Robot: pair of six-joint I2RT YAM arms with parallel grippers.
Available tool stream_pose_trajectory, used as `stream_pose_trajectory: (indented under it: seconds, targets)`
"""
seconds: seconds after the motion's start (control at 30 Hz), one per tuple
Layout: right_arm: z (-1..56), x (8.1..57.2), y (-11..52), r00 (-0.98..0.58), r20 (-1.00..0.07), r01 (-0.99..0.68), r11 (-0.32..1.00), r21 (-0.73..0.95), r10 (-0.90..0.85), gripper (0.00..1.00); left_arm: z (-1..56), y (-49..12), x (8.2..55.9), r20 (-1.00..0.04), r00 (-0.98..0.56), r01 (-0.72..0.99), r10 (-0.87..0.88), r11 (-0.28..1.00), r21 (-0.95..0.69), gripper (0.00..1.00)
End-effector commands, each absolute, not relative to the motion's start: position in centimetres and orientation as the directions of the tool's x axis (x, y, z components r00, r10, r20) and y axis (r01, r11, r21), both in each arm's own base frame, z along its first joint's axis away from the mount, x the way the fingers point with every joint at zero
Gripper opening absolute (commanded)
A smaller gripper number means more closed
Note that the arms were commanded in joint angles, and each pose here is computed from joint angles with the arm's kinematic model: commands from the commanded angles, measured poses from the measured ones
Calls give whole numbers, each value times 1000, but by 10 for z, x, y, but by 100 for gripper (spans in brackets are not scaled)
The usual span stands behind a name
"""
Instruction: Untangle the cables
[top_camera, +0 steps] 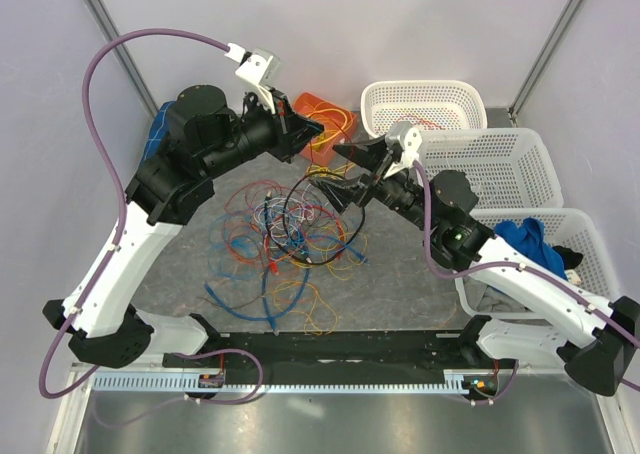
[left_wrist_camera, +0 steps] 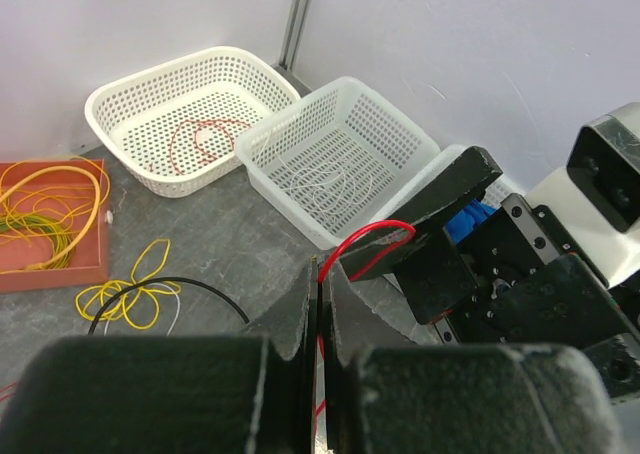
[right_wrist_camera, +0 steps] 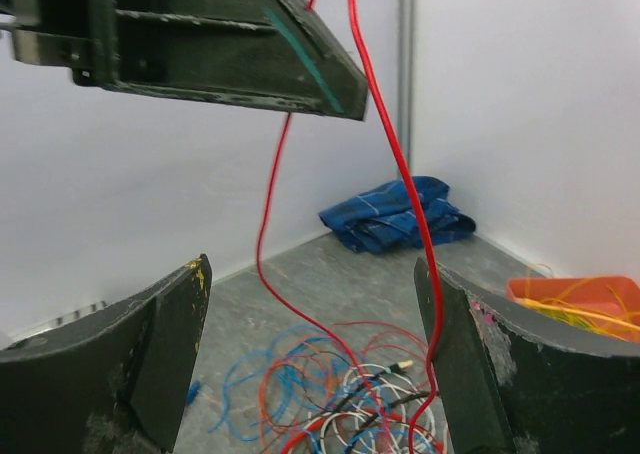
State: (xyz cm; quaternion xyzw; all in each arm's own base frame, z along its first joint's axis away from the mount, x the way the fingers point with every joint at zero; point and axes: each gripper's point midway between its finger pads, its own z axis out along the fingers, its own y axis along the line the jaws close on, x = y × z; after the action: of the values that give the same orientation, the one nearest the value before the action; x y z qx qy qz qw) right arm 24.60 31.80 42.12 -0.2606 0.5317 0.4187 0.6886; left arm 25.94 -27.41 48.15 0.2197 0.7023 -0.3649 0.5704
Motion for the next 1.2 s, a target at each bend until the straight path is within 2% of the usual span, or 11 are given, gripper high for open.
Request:
stream_pose_trajectory:
  seconds: [0.0,0.27,0.4,0.5,0.6,0.63,0.73,0.93,1.03,1.07,1.17]
  targets:
    - [451,227,326,88,-920,-908,410,84,382,91,489,-276,251,-965,-239,754,-110,605,-256,2]
    - [460,233,343,36,-901,-920,367,139,433,88,487,-285,254,-952,-270,754,-143,583,-302,2]
    - [452,243,352,-2,-902,-903,387,187,432,79,483,-289,254,-944,-289,753,-158,572,-326,2]
    - [446,253,352,-21,-898,-877,423,227,439,60,480,-290,254,-940,-300,751,-165,567,-339,2]
    - [442,259,350,-42,-894,-854,449,263,446,30,477,-290,254,-939,-301,750,-168,566,-342,2]
    - [442,259,350,-50,-891,-849,452,276,450,16,477,-289,253,-939,-299,748,-168,570,-340,2]
    - [438,263,343,-58,-887,-824,480,302,458,1,476,-284,256,-943,-285,734,-172,594,-330,2]
    - [424,276,319,-71,-902,-719,605,342,425,0,477,-263,263,-948,-242,667,-206,674,-317,5]
    - [418,288,305,-74,-919,-638,691,342,386,0,477,-252,266,-950,-219,632,-224,710,-312,20]
    - [415,292,301,-86,-928,-610,717,338,364,0,472,-250,268,-950,-220,620,-223,720,-312,32]
    - [414,301,290,-91,-936,-547,768,332,339,0,468,-238,271,-950,-200,574,-241,756,-313,42]
